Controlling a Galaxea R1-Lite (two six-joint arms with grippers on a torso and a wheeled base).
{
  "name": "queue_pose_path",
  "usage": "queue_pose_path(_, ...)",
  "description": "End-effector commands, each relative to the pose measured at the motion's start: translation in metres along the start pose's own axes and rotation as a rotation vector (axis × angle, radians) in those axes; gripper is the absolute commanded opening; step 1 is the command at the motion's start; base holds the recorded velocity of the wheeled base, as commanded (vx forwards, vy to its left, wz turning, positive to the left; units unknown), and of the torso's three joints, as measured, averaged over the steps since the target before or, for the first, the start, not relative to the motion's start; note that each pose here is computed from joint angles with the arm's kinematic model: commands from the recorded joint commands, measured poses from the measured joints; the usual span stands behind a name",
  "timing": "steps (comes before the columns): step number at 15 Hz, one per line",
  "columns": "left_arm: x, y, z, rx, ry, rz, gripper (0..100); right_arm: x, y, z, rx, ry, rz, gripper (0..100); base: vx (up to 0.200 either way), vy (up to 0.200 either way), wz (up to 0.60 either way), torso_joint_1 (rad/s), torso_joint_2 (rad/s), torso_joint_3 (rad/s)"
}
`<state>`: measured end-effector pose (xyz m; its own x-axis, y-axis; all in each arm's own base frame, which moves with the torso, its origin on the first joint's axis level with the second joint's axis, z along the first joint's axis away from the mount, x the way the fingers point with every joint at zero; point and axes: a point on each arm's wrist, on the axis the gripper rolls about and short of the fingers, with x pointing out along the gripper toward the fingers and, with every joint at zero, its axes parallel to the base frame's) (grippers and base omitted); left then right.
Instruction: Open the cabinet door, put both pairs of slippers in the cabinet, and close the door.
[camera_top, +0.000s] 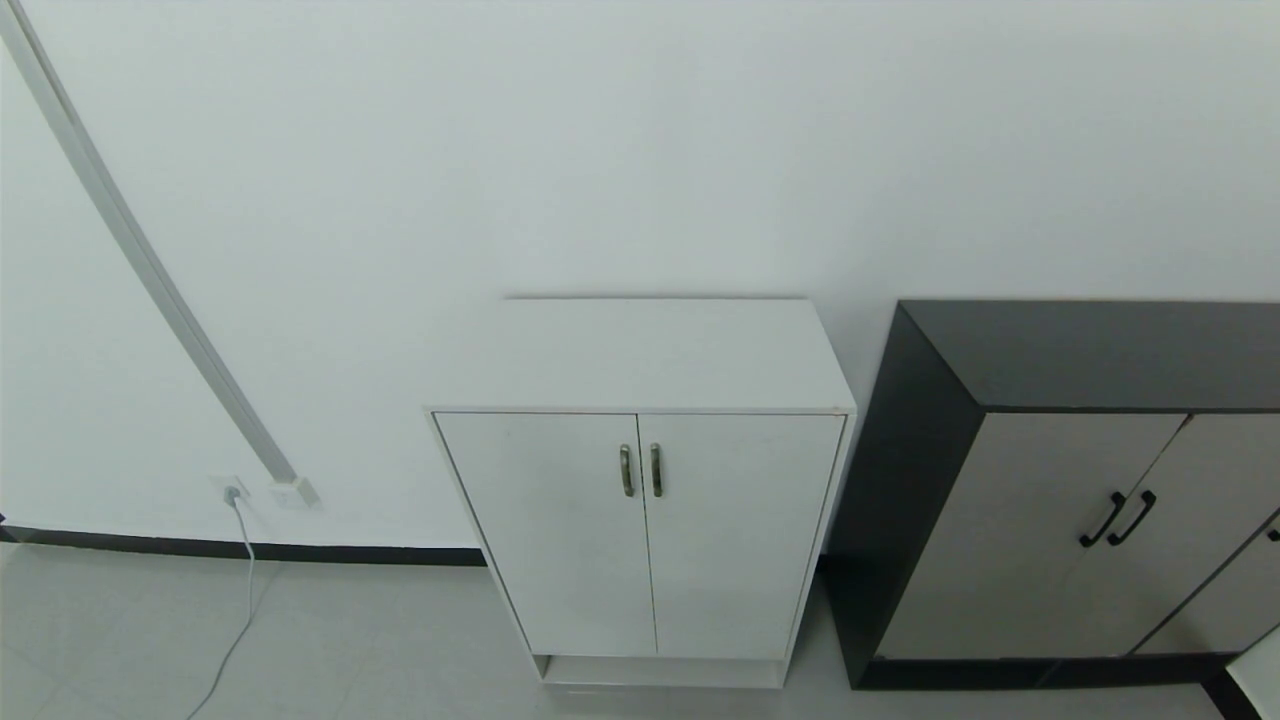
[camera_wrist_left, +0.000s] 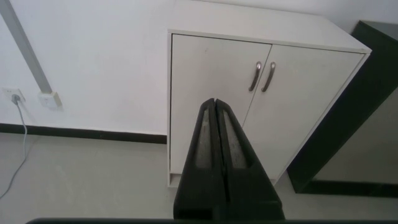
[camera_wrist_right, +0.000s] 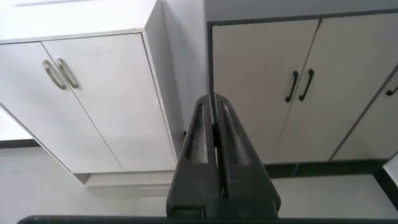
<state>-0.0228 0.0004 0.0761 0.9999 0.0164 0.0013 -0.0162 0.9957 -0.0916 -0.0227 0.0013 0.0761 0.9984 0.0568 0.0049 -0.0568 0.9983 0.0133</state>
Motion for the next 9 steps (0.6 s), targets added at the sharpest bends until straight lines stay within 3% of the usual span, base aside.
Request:
queue_pose_path(1,0.0001,0.0000,0.0000,0.000,0.001,0.001,0,0.0000,0.0003,0.0000,-0.003,0.000,0.014,0,0.000,0.000,0.00,0.000,0.00,0.000)
queue_pose_path(6,0.0001,0.0000,0.0000,0.000,0.001,0.001,0,0.0012,0.0019,-0.0008,-0.097,0.024,0.102,0,0.000,0.000,0.00,0.000,0.00,0.000)
queue_pose_path(9,0.0001,0.0000,0.0000,0.000,0.001,0.001,0,0.0022,0.0017,-0.0005,-0.072,0.039,0.105,0,0.000,0.000,0.00,0.000,0.00,0.000)
